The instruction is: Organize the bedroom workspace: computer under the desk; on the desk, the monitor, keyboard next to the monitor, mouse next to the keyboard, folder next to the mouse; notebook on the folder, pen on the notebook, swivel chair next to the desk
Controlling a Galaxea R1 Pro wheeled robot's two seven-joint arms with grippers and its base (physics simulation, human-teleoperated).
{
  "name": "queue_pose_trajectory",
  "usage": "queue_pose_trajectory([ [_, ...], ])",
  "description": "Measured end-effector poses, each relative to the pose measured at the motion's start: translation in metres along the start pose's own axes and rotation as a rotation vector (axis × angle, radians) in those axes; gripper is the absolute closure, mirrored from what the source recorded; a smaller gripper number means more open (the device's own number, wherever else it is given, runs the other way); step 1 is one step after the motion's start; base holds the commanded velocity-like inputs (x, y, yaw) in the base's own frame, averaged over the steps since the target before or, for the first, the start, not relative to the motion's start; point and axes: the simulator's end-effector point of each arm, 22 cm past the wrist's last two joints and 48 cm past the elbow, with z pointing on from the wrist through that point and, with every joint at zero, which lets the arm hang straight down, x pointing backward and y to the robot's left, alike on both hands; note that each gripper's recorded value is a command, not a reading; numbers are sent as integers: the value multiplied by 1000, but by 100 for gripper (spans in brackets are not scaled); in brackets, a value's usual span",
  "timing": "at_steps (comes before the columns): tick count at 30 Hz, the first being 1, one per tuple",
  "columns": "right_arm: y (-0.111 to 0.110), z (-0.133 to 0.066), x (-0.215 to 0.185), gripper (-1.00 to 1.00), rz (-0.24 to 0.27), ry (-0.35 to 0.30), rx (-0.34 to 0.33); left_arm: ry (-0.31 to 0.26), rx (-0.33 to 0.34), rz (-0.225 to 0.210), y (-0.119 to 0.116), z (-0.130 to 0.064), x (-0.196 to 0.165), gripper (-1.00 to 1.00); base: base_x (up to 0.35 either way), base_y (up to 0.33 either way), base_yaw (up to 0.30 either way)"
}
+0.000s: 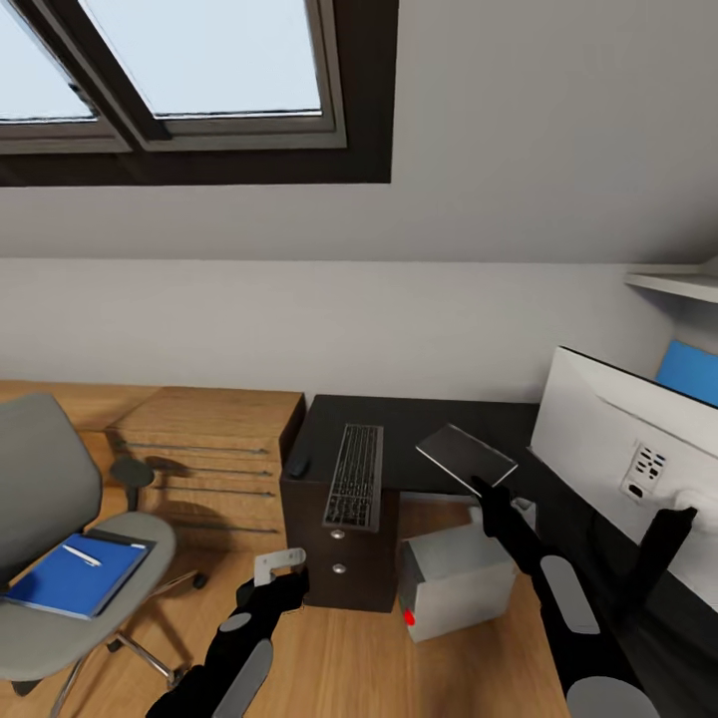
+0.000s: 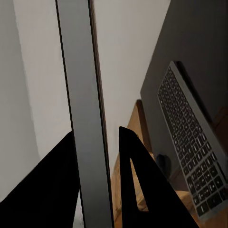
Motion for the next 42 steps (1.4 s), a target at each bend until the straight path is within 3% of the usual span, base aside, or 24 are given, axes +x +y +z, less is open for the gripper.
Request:
queue_pose_trajectory([
  [9, -16, -4, 6, 100, 27, 9, 48, -9, -53, -64, 28, -1, -16, -100, 332, 0, 0],
  [14, -24, -4, 5, 100, 30, -4, 65, -21, -124, -151, 68, 2, -28, -100, 331, 0, 0],
  [16, -35, -5, 5, 100, 33, -16, 89, -29, -169, -206, 94, 3, -34, -100, 182, 0, 0],
  [18, -39, -5, 5, 100, 38, -23, 96, -32, -172, -214, 97, 3, -36, -100, 86, 0, 0],
  [20, -59, -9, 1, 100, 45, -69, 135, -44, -173, -223, 98, 2, -42, -100, 24, 0, 0],
  [25, -65, -10, -1, 100, 46, -93, 148, -68, -164, -229, 96, -2, -53, -100, 9, 0, 0],
  [42, -84, -11, 20, 100, 81, -69, 187, -79, -161, -231, 95, -3, -58, -100, 0, 0, 0],
])
